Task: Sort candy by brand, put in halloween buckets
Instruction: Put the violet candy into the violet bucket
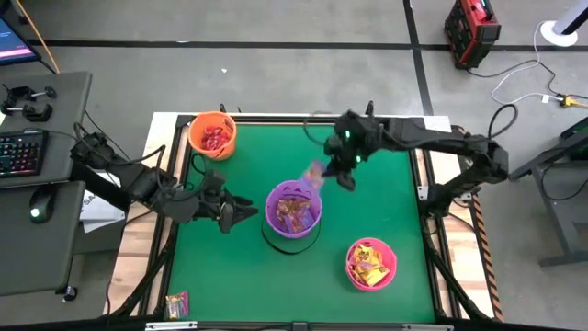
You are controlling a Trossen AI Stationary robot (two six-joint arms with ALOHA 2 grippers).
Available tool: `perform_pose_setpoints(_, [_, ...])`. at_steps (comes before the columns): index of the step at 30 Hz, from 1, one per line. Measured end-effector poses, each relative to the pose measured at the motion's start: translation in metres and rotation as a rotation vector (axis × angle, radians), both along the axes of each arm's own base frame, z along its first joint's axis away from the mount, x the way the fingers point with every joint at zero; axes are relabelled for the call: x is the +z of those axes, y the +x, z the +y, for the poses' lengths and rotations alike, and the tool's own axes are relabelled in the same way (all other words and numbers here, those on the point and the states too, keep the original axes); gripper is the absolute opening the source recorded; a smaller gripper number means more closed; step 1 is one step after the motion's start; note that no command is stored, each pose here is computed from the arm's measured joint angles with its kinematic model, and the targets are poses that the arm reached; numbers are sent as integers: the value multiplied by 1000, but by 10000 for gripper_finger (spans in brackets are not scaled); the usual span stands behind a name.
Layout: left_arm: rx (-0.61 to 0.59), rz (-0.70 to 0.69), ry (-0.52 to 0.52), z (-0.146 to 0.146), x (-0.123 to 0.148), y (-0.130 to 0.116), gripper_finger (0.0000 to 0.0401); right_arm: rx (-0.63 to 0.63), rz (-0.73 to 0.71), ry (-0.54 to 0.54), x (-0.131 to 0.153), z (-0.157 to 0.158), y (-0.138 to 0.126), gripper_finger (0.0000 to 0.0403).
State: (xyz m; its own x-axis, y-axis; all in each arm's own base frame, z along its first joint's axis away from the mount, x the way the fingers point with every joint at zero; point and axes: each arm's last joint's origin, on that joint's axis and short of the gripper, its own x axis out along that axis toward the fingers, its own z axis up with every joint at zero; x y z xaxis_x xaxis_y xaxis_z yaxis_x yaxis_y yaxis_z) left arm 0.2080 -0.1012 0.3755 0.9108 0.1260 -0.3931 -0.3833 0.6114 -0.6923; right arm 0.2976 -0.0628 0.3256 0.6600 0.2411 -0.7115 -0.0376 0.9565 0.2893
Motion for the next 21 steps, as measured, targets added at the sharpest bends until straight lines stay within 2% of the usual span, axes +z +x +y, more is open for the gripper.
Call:
perform_pose_setpoints(4, [4,13,26,10,0,5,232,130,-72,-48,4,43,12,0])
perform_pose_setpoints(8, [-29,31,5,18,-1,9,232,48,-126,-203,-2,71,31,1])
perform_pose_setpoints(11, [-48,39,-16,21,-1,11,232,41,-73,-226,-17,76,41,19])
perform_pose_setpoints(16, [-41,35,-50,20,-1,11,232,22,8,-199,-35,78,49,105])
perform_pose_setpoints(21, [-54,34,-73,19,0,11,232,24,-45,-266,-27,78,48,214])
